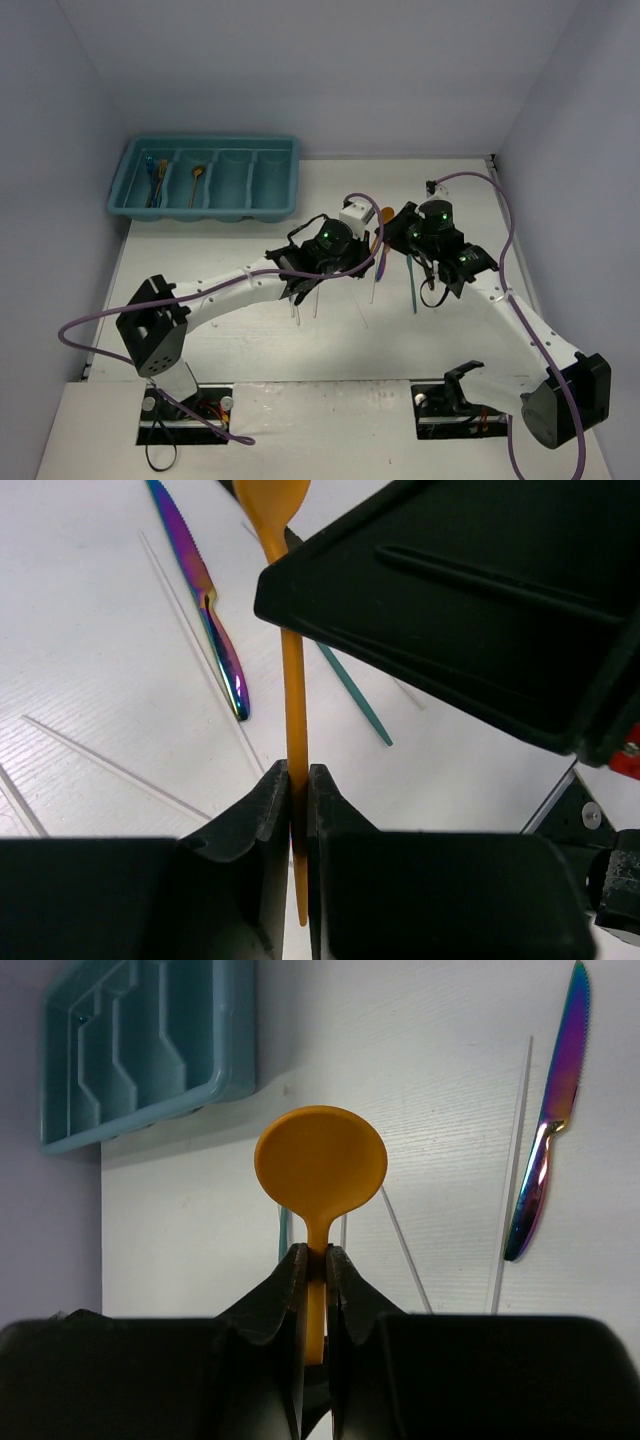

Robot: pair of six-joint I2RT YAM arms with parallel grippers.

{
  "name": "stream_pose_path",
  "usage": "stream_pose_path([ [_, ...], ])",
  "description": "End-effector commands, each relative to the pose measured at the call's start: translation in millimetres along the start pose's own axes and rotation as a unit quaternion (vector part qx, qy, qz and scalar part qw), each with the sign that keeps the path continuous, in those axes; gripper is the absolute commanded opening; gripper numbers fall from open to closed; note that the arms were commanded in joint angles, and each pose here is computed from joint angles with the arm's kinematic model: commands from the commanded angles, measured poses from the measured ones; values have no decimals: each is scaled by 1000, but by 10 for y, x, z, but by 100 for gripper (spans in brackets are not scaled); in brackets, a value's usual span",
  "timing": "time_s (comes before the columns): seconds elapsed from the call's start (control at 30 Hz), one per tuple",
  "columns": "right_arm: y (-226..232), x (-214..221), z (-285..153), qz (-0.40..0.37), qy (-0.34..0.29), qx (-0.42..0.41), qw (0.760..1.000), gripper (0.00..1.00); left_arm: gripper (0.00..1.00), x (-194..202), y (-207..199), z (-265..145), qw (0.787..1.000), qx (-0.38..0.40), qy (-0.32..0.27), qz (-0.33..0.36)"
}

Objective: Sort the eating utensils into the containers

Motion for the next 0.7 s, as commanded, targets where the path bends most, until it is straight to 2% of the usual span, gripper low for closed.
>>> stream_pose_path([
  [0.0, 228, -89, -58, -2, -20, -53, 998, 3, 0, -474, -130, -143, 996, 19, -85, 2],
  [0.07, 195, -82, -31, -5, -21, -46, 999, 15, 0, -462, -97, -167, 997, 7, -82, 5],
  [0.2, 103, -92, 14, -13, -31, -28, 999, 51, 0, -360, 70, -187, 997, -37, -63, 3],
  [0.33, 0, -150, 30, -16, -45, -11, 999, 71, 0, -247, 414, -246, 995, -81, -45, -21],
  [0.53, -267, -247, 15, -26, -71, 25, 997, 74, 0, -177, 1346, -607, 980, -201, -3, -14],
  [0.67, -449, -279, 3, -29, -82, 51, 995, 74, 0, -239, 2271, -991, 953, -301, 16, -9],
])
Point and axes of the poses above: each gripper's point midway between its finger pads, its own z axis out along the fingers, its own y axis along the line the jaws close on, x = y × z, the point moved 7 cm from there along -z, back along the fingers, and after that the axes turned 14 degrees about z, right-handed, at the moved point
